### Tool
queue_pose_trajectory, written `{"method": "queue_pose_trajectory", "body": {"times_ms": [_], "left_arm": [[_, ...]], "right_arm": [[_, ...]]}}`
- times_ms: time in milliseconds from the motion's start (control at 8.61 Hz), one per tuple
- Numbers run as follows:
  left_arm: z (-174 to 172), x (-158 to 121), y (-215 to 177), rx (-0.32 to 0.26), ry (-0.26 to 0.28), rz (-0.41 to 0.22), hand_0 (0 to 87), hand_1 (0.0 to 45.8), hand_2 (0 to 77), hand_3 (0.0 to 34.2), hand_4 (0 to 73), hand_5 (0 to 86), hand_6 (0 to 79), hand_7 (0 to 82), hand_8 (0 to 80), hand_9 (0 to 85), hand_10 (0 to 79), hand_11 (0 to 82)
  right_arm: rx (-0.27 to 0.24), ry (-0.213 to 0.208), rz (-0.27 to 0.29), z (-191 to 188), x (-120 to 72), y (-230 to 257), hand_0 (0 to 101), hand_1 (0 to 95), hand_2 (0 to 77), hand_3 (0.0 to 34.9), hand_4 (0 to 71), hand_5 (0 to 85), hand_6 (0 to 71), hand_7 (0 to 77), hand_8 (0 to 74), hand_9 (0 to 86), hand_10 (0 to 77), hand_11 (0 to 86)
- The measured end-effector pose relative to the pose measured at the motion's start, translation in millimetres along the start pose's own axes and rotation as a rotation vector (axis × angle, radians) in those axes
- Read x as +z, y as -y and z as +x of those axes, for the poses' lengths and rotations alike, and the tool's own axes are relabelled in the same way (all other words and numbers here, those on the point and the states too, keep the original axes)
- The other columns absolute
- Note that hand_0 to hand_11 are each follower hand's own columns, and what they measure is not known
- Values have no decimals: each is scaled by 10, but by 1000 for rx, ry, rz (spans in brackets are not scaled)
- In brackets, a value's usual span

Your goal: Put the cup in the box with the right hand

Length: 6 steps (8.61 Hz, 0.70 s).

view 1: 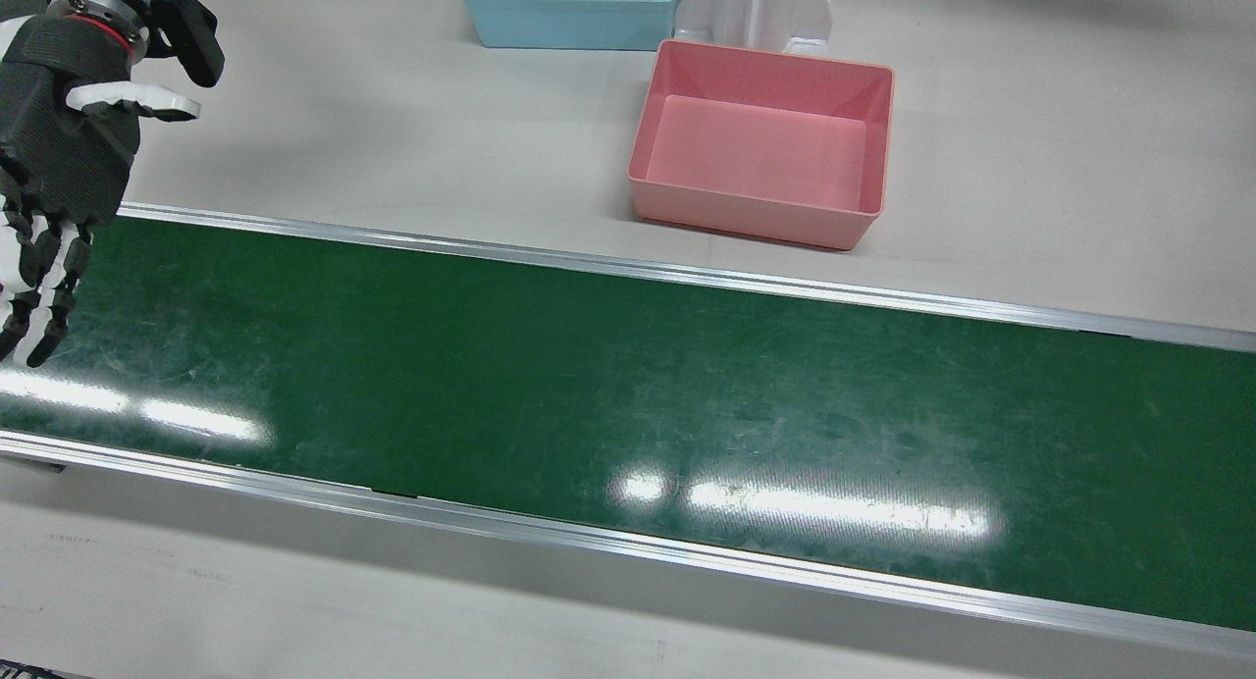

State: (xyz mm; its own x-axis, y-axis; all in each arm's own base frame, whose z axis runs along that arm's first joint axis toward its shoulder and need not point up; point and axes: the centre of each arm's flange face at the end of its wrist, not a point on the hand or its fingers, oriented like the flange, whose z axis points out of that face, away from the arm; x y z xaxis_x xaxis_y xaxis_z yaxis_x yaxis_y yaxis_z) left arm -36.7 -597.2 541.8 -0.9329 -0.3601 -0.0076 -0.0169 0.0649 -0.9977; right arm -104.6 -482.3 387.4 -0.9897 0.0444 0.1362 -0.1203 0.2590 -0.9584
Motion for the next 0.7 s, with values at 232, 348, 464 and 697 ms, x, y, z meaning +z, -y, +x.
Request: {"method": "queue_pose_trajectory", "body": {"times_ms": [232, 348, 464, 697], "left_arm": [[0, -1, -11, 0, 0, -2, 0, 5, 5, 0, 0, 0, 0, 0, 0, 0, 0, 0], [0, -2, -19, 1, -1, -3, 0, 5, 5, 0, 0, 0, 0, 0, 0, 0, 0, 0], [0, -3, -25, 1, -1, -3, 0, 5, 5, 0, 0, 0, 0, 0, 0, 0, 0, 0], [-4, 1, -34, 2, 0, -5, 0, 5, 5, 0, 0, 0, 0, 0, 0, 0, 0, 0]], "right_arm": [[-10, 7, 17, -62, -13, 18, 494, 213, 120, 108, 5, 49, 5, 5, 5, 5, 5, 11], [-13, 9, 22, -69, -15, 29, 494, 213, 125, 109, 5, 49, 5, 5, 5, 5, 0, 11], [-12, 10, 22, -71, -18, 14, 494, 213, 125, 109, 5, 49, 5, 5, 5, 5, 5, 11], [-6, 17, 22, -178, -94, -114, 493, 218, 125, 109, 5, 49, 5, 5, 5, 5, 0, 11]]}}
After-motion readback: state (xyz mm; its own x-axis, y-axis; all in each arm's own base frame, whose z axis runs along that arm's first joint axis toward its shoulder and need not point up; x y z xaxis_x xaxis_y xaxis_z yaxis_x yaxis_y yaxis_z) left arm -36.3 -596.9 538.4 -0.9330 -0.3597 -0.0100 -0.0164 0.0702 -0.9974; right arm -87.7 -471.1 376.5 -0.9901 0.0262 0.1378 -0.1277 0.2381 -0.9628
